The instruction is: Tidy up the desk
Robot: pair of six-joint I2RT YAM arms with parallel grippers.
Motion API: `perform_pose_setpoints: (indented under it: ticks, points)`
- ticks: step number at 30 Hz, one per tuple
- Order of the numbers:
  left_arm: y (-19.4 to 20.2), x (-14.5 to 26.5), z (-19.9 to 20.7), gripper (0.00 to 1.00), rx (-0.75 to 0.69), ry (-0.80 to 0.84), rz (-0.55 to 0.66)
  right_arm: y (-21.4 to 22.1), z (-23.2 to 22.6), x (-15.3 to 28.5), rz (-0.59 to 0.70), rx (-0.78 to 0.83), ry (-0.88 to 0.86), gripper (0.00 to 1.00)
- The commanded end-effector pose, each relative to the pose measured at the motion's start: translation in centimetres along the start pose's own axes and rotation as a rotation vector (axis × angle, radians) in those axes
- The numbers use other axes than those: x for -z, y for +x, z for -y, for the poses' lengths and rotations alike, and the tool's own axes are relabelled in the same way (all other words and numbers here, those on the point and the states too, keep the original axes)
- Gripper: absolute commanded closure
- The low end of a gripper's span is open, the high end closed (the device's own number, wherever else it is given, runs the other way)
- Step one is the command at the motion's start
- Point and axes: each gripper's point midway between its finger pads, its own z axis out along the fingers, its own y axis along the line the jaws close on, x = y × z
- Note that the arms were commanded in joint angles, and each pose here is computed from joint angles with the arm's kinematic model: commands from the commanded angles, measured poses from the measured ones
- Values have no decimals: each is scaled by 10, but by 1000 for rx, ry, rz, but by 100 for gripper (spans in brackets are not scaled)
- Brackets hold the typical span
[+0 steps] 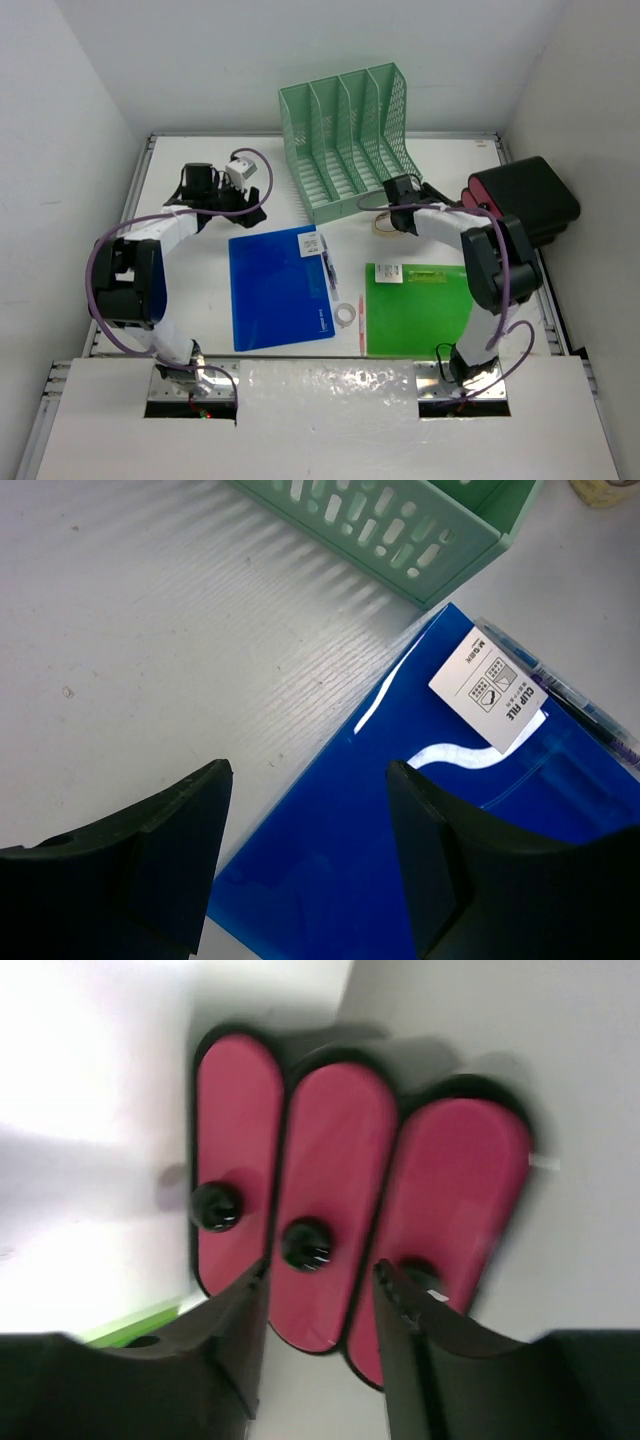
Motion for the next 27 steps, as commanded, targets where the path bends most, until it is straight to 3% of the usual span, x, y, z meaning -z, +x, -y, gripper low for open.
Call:
perform_pose_setpoints:
  ticks: [1, 15, 23, 27]
  points:
    - [-23, 0, 4, 39, -52, 16, 46, 24, -9, -24, -107, 40, 7, 59]
    - [-29, 5, 4, 39, -76, -4, 66, 44, -13, -54, -184, 54, 5, 60]
    - [-30, 6, 6, 39, -76, 6, 69, 64, -4, -48, -262, 74, 127, 61]
    - [-32, 9, 4, 39, -75, -14, 62, 59, 3, -48, -237, 40, 143, 71]
